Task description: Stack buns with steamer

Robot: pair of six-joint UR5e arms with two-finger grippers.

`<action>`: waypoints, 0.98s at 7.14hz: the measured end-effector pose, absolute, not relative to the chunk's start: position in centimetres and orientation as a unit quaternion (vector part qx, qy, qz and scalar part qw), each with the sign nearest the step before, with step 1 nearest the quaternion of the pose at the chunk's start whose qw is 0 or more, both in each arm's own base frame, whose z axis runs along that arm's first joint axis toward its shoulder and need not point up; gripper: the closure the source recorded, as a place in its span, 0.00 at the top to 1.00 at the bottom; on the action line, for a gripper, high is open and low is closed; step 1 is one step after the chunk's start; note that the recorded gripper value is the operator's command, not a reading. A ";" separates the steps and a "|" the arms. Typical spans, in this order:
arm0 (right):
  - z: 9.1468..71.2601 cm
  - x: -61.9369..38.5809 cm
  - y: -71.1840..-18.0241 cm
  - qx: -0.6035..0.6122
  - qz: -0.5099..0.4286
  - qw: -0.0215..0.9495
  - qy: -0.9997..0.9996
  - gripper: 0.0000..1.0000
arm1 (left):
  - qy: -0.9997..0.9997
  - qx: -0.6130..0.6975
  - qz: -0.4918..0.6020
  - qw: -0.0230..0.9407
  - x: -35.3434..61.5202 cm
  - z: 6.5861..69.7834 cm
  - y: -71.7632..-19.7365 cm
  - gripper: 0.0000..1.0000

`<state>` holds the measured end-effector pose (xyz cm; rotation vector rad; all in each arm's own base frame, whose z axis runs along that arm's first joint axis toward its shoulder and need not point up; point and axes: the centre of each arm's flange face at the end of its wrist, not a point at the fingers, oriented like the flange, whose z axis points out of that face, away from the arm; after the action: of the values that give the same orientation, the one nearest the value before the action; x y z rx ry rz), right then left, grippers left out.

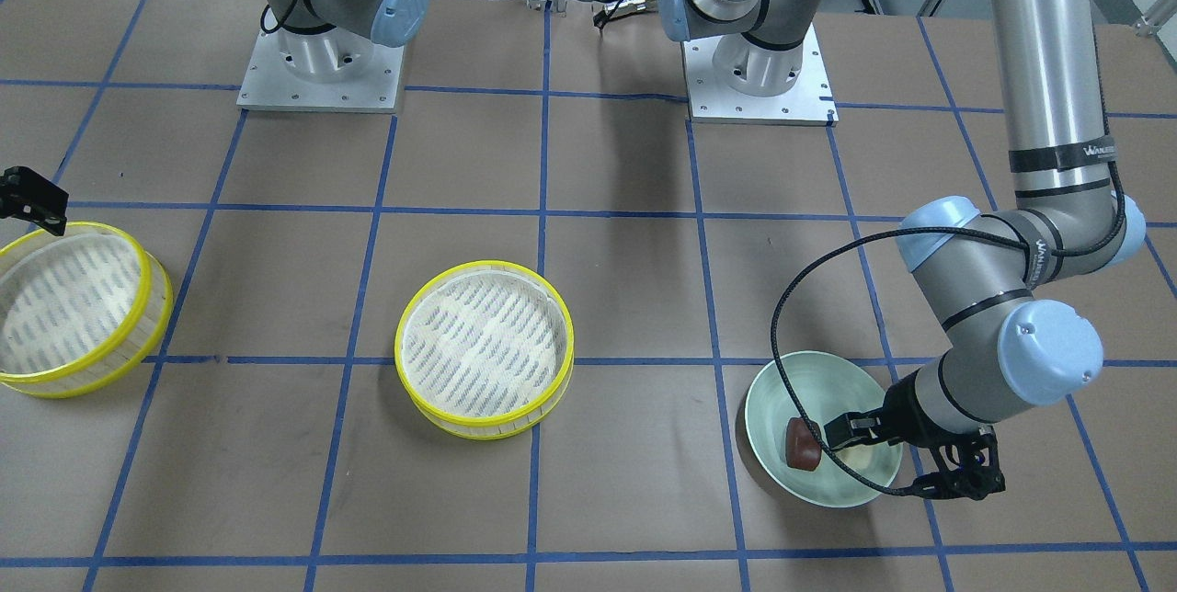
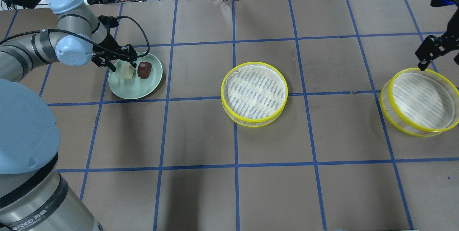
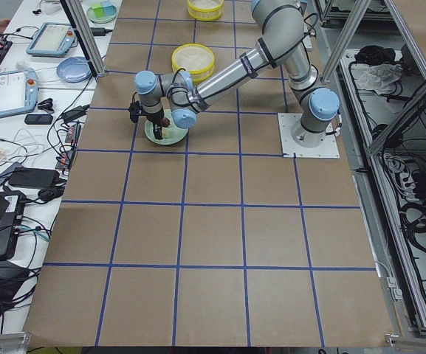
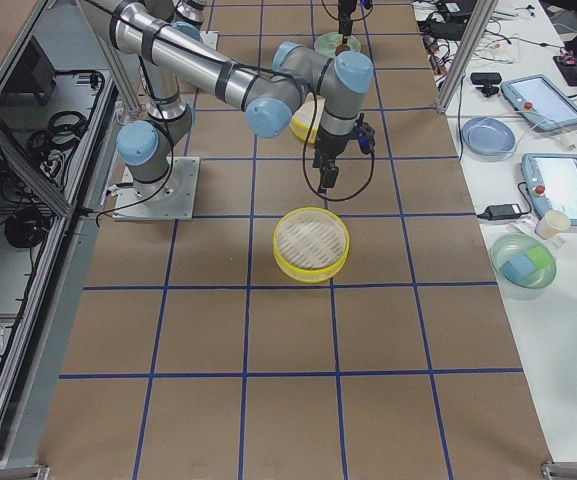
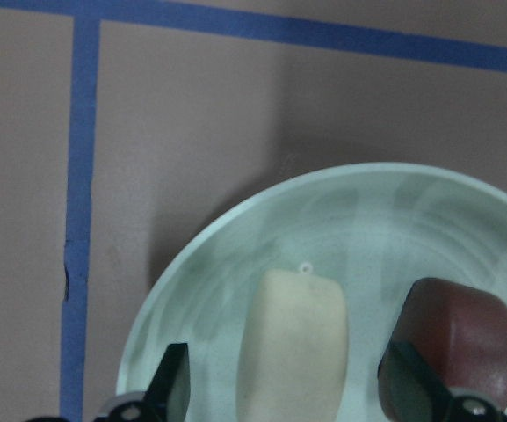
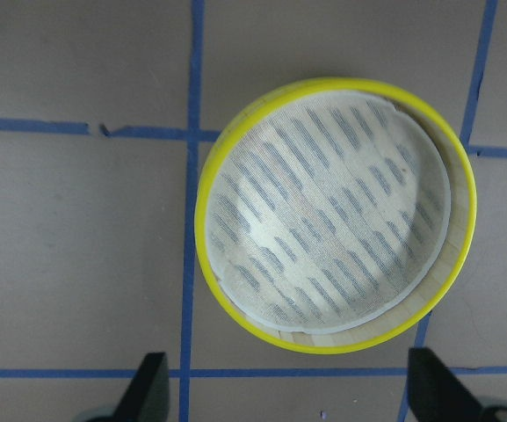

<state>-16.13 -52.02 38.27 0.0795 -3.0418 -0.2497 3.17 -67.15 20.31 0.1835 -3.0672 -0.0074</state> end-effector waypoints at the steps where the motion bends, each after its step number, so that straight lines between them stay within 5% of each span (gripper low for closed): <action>1: 36.0 -19.3 -50.4 0.012 -0.090 0.035 -0.995 0.92 | -0.998 0.056 -0.002 0.034 3.2 20.3 -67.1 0.08; 5: 26.9 -29.7 -47.1 0.052 -0.057 0.012 -0.997 0.89 | -0.998 0.047 0.004 0.031 3.0 21.2 -67.0 0.00; 7: 23.4 -32.9 -47.4 0.074 -0.030 0.017 -0.997 0.46 | -0.999 0.033 0.026 0.019 -0.6 25.7 -67.2 0.00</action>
<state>-32.93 -47.44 23.40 0.2303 -3.0979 -0.0936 -0.61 -67.16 25.72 0.1034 -3.1013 0.0820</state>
